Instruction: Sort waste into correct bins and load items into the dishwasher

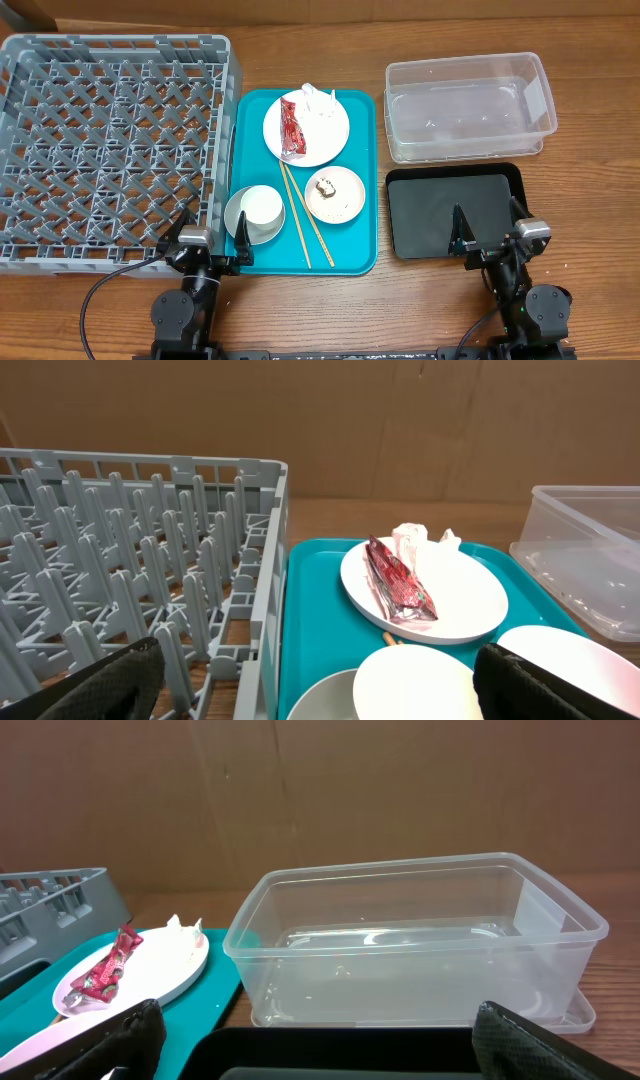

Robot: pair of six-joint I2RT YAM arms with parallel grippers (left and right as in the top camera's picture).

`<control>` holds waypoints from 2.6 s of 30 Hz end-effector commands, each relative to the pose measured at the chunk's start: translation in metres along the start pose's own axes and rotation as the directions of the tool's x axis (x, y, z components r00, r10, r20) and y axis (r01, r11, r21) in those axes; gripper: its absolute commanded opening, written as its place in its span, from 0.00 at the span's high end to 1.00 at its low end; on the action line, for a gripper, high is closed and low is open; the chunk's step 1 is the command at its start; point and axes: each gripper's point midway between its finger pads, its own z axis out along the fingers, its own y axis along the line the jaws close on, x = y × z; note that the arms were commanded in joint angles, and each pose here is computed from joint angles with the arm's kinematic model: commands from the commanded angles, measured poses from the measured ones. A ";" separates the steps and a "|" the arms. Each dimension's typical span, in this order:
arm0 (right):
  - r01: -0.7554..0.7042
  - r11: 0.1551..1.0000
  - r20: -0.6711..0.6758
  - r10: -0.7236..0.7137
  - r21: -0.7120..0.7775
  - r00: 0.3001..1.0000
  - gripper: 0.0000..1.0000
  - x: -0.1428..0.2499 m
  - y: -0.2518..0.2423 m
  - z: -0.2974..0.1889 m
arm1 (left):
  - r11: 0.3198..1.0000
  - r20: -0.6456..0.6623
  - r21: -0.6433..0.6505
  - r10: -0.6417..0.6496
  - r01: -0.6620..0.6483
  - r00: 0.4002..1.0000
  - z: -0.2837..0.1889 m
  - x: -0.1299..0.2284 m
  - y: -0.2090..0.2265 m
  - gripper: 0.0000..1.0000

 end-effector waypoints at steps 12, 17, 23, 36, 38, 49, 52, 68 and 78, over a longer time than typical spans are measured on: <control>0.003 1.000 0.007 -0.003 0.015 1.000 0.00 0.001 -0.003 0.000 | 1.000 0.003 0.020 0.001 -0.001 1.000 0.000 0.000 -0.004 0.00; 0.004 1.000 0.007 -0.004 0.015 1.000 0.00 0.001 -0.003 0.000 | 1.000 0.003 0.020 0.001 -0.001 1.000 0.000 0.000 -0.004 0.00; 0.004 1.000 0.007 -0.004 0.015 1.000 0.00 0.001 -0.003 0.000 | 1.000 0.003 0.020 0.001 -0.001 1.000 0.000 0.000 -0.004 0.00; 0.003 1.000 0.007 -0.003 0.015 1.000 0.00 0.001 -0.003 0.000 | 1.000 0.003 0.020 0.001 -0.001 1.000 0.000 0.000 -0.004 0.00; 0.004 1.000 0.007 -0.004 0.015 1.000 0.00 0.001 -0.003 0.000 | 1.000 0.003 0.020 0.001 -0.001 1.000 0.000 0.000 -0.004 0.00; 0.004 1.000 0.007 -0.004 0.015 1.000 0.00 0.001 -0.003 0.000 | 1.000 0.003 0.020 0.001 -0.001 1.000 0.000 0.000 -0.004 0.00; 0.004 1.000 0.007 -0.004 0.015 1.000 0.00 0.001 -0.003 0.000 | 1.000 0.003 0.020 0.001 -0.001 1.000 0.000 0.000 -0.004 0.00; 0.003 1.000 0.007 -0.003 0.013 1.000 0.00 0.001 -0.003 0.000 | 1.000 0.003 0.027 0.001 -0.001 1.000 0.000 0.000 -0.005 0.00; -0.117 0.993 0.009 0.117 0.010 0.993 0.00 0.001 -0.002 0.000 | 0.999 -0.004 0.031 -0.040 0.040 0.999 -0.001 -0.001 -0.006 0.00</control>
